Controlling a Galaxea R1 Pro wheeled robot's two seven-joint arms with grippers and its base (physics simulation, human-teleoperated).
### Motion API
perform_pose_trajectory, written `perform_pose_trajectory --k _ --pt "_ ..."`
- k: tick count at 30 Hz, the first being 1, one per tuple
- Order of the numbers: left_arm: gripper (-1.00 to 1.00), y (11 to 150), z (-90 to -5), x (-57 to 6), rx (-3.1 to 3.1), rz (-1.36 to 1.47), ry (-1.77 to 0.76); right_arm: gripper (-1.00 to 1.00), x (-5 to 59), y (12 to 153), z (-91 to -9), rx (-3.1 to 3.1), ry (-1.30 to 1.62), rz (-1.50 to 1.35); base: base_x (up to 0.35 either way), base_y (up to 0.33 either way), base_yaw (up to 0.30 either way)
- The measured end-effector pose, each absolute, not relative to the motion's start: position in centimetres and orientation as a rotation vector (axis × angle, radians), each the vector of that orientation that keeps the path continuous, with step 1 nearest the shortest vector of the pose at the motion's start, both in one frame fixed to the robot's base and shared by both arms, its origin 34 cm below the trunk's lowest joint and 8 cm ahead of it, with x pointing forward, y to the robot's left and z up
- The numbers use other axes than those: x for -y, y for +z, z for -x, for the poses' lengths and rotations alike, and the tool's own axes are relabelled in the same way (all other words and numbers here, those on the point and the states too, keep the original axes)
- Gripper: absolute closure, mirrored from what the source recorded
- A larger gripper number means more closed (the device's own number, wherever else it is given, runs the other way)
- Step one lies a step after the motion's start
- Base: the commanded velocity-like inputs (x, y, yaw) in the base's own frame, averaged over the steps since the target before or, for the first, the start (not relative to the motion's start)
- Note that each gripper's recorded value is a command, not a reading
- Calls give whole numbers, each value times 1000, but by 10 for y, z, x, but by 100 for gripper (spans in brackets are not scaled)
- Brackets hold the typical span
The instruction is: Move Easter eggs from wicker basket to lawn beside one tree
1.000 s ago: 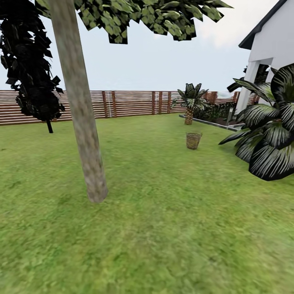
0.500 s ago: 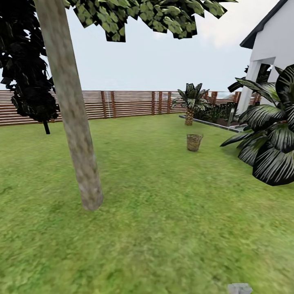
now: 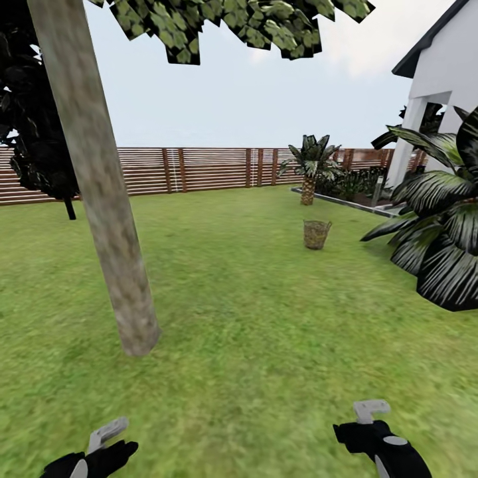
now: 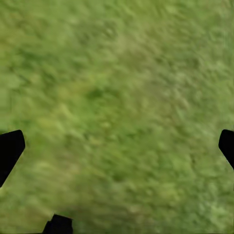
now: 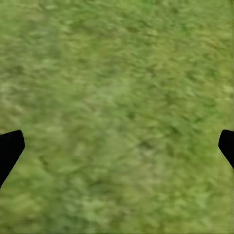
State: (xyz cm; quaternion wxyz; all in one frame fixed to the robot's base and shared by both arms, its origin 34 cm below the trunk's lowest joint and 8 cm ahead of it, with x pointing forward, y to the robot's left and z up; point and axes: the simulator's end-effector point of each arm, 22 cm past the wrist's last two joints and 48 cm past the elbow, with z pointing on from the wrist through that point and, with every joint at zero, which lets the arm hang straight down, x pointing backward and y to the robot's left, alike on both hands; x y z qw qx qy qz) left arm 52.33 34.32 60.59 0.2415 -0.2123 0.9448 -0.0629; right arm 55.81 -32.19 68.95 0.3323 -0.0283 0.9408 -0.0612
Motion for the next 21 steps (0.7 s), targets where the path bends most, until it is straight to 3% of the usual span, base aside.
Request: perform_pose_trajectory --k 9,15,21 --pt "-100 641 -546 -368 -2539 485 -85 -100 356 657 -546 -2558 -283 37 338 -1 0" --pt "-100 584 -495 -362 -2731 545 -88 -100 386 609 -558 -2641 -392 -38 338 -31 0" --pt "-100 558 -534 -370 -2720 663 -65 -100 381 608 -565 -2630 -384 -34 338 -71 0"
